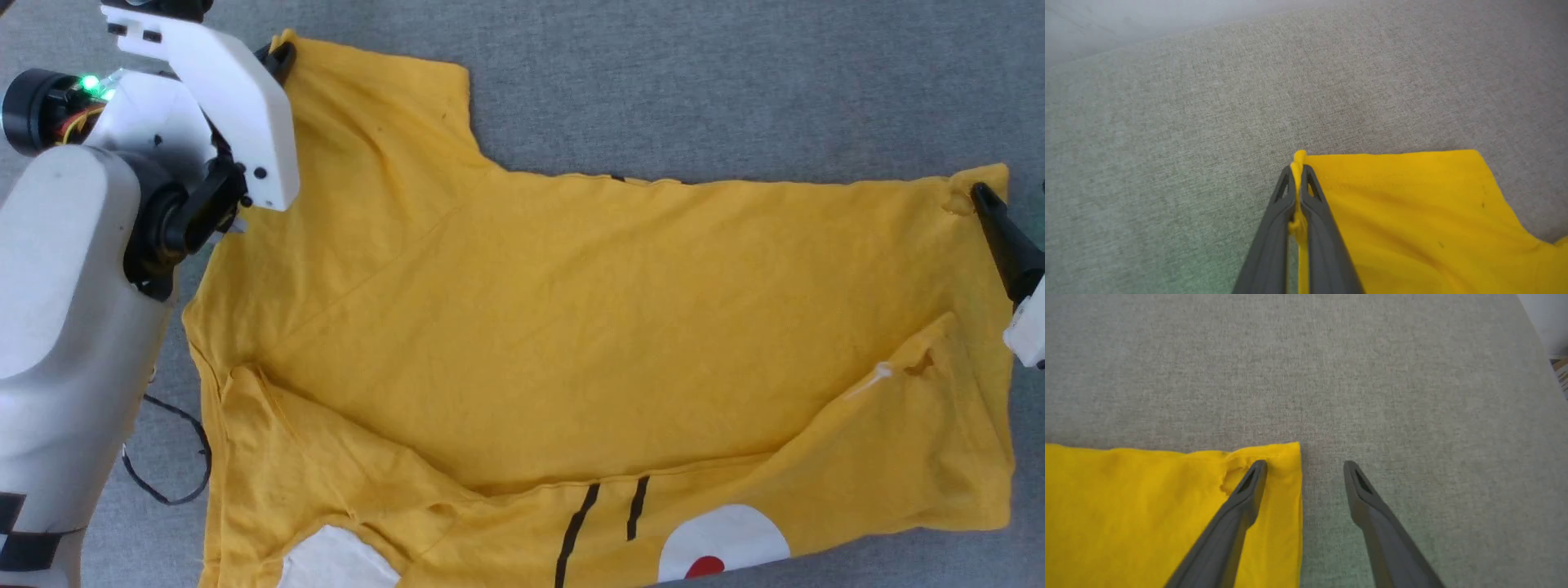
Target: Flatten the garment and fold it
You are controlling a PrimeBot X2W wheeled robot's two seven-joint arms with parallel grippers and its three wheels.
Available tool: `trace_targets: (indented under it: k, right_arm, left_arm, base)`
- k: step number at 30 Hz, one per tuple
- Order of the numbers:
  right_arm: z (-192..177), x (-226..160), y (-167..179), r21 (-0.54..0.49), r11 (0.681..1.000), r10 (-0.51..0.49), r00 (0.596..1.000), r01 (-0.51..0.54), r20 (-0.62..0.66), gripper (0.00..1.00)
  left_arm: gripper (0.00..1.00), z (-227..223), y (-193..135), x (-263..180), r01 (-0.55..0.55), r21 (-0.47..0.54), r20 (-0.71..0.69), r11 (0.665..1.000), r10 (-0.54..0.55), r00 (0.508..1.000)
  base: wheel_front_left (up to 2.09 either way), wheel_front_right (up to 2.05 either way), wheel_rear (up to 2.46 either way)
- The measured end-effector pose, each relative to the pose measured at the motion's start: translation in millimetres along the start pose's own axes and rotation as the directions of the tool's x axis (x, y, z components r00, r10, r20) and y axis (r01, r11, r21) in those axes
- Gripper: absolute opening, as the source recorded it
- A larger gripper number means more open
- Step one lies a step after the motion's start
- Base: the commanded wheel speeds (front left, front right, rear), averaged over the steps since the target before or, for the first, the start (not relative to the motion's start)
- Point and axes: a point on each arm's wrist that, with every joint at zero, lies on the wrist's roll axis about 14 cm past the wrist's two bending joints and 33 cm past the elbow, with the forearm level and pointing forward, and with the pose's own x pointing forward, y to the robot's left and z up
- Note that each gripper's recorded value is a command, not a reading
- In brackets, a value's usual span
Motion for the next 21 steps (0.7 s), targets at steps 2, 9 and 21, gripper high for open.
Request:
trace_targets:
  k: [2, 9, 21]
  right_arm:
    - [-5.2, 5.3, 1.4, 0.019, 1.0, 0.007, 1.0, -0.007, -0.017, 1.0]
    - [-7.7, 20.5, 10.9, 0.046, 0.998, 0.04, 0.998, -0.038, -0.041, 0.0]
    - [12.4, 8.1, 12.4, 0.069, 0.997, 0.043, 0.999, -0.045, 0.029, 0.0]
  left_arm:
    - [0.0, -3.5, 2.4, 1.5, -0.006, -0.005, -0.007, 1.0, 0.006, 1.0]
    - [0.0, -8.8, 5.5, 4.6, -0.006, -0.016, -0.014, 1.0, 0.005, 1.0]
    - [0.0, 18.0, 5.1, -14.7, 0.001, -0.068, 0.105, 0.998, 0.007, 0.994]
  base:
    - [0.0, 0.0, 0.0]
    - [0.0, 0.0, 0.0]
    - [0.0, 0.0, 0.0]
